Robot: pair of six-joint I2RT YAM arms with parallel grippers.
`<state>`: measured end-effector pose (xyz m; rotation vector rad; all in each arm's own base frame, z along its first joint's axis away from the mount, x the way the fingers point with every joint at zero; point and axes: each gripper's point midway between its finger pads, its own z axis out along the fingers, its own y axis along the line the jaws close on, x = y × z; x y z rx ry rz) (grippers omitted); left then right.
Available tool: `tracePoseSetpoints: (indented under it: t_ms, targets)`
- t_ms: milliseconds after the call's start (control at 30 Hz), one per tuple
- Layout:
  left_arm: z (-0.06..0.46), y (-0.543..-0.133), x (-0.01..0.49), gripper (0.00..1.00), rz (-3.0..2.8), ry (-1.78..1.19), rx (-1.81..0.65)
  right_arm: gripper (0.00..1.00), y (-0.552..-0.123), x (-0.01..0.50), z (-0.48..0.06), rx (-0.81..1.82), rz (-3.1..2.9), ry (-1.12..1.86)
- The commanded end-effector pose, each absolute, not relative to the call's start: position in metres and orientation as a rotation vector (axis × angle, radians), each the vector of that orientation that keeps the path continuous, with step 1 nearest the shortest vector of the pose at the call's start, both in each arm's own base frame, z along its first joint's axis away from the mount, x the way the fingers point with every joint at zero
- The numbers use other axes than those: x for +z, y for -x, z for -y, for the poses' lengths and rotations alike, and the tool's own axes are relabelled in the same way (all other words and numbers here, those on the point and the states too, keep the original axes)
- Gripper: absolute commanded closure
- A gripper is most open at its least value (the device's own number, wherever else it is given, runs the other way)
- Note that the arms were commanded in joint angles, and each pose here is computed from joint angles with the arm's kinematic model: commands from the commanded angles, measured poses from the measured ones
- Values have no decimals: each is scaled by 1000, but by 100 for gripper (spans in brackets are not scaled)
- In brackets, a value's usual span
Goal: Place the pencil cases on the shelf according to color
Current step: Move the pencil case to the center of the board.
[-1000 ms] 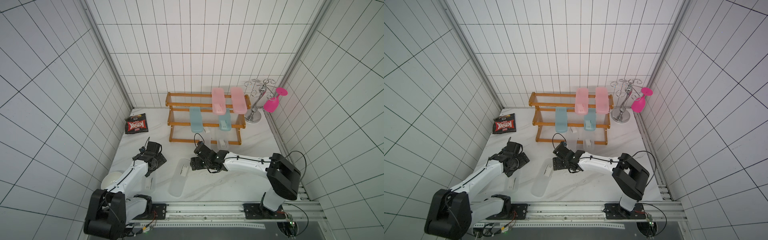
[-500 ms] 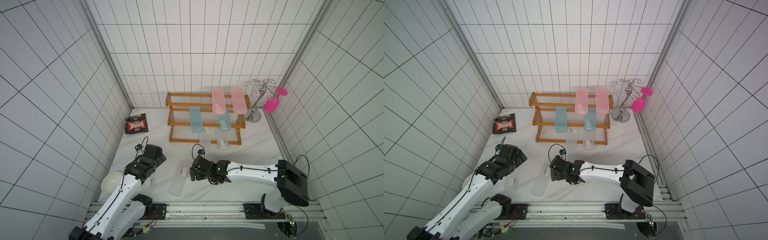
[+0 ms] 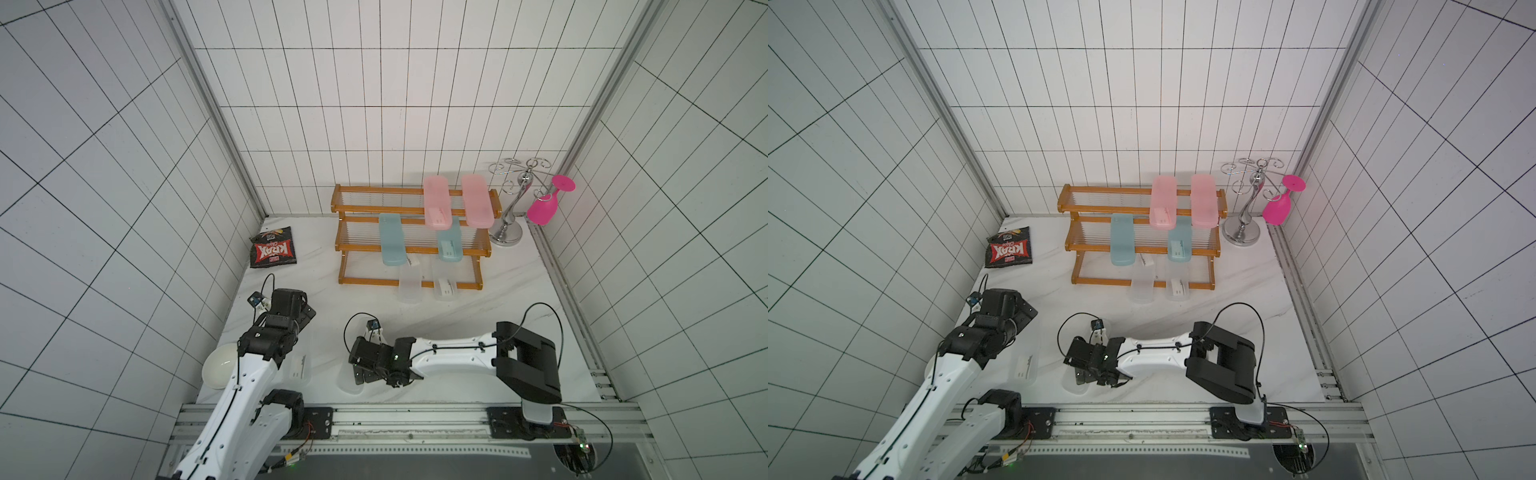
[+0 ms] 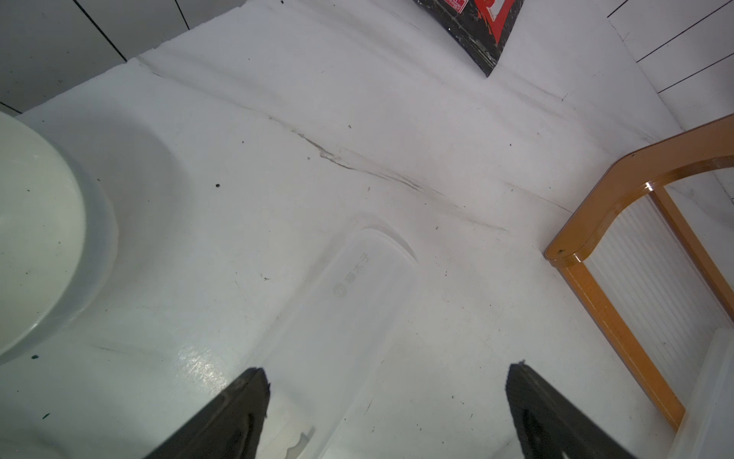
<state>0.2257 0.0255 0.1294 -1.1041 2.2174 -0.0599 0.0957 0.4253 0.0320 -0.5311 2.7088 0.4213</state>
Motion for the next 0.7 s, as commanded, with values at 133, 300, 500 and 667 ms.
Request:
tracePoseSetpoints:
  t_ms: [133,300,500,667]
  targets:
    - [-25,-231,106,2,-2258,1138,-55,1,-109,14,-418,302,-2745,547]
    - [-18,-232,88,2,-2336,1131,-59,1,-137,8,-383,316,-2771,459]
    - [-17,-227,63,2,-2425,1159,-1,1,-167,25,-356,355,-2731,529]
    - [-19,-228,54,2,-2456,1160,45,1,-166,46,-356,385,-2683,601]
